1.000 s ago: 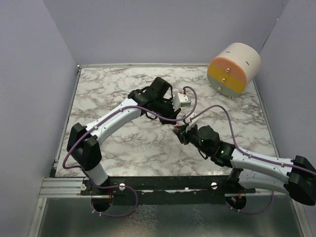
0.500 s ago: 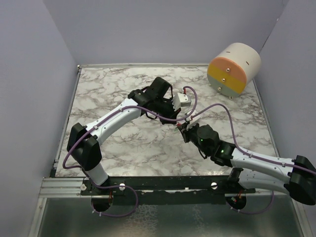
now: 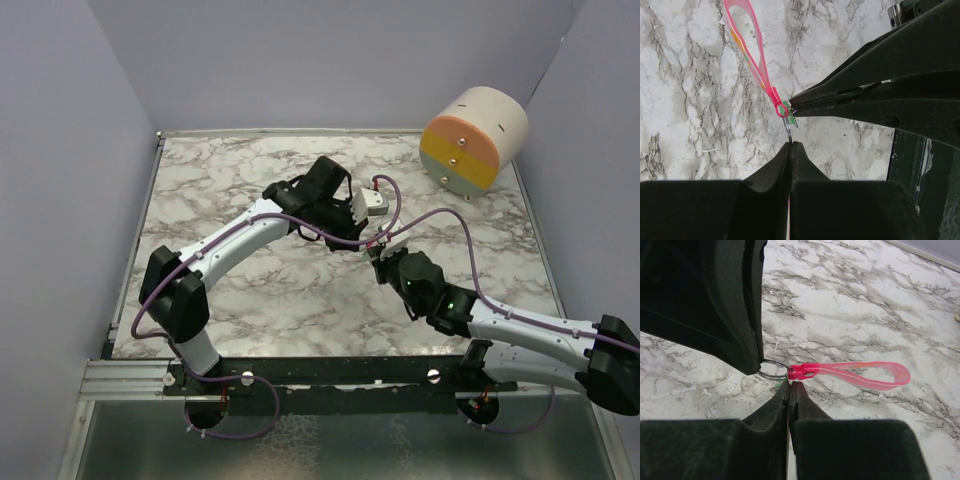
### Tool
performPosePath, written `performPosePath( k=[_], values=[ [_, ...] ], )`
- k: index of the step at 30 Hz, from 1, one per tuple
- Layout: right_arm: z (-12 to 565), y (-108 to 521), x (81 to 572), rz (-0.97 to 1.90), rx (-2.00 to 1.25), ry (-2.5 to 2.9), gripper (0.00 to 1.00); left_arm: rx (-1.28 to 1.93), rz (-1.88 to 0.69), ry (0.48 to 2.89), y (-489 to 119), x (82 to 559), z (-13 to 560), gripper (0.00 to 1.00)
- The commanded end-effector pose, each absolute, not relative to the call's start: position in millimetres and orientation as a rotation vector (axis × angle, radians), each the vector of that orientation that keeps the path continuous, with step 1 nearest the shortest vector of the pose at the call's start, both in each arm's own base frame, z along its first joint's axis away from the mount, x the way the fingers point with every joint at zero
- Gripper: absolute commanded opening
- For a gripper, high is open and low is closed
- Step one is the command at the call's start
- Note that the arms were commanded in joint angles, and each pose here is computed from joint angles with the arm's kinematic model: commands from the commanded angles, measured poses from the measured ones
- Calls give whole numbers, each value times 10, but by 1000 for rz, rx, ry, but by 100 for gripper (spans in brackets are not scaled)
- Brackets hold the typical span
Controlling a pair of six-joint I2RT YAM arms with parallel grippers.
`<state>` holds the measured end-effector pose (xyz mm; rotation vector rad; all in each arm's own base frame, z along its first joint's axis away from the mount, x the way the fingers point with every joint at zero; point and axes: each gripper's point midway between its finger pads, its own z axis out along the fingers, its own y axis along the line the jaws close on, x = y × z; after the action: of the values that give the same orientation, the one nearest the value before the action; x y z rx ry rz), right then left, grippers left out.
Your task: Put the keys on the keyring
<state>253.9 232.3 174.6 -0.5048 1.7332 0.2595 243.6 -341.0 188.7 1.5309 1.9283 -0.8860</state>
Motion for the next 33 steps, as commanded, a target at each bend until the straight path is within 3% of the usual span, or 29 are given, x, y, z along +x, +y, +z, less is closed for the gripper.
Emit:
performPosePath(
  k=[1, 33],
  values=[
    [2047, 2277, 2625, 241, -441, 1642, 1, 1545, -920, 1962, -3423, 2373, 1848, 0],
    [2057, 2189, 2716, 131, -453, 1598, 1, 1523, -1004, 1964, -3612, 2424, 1923, 0]
  ],
)
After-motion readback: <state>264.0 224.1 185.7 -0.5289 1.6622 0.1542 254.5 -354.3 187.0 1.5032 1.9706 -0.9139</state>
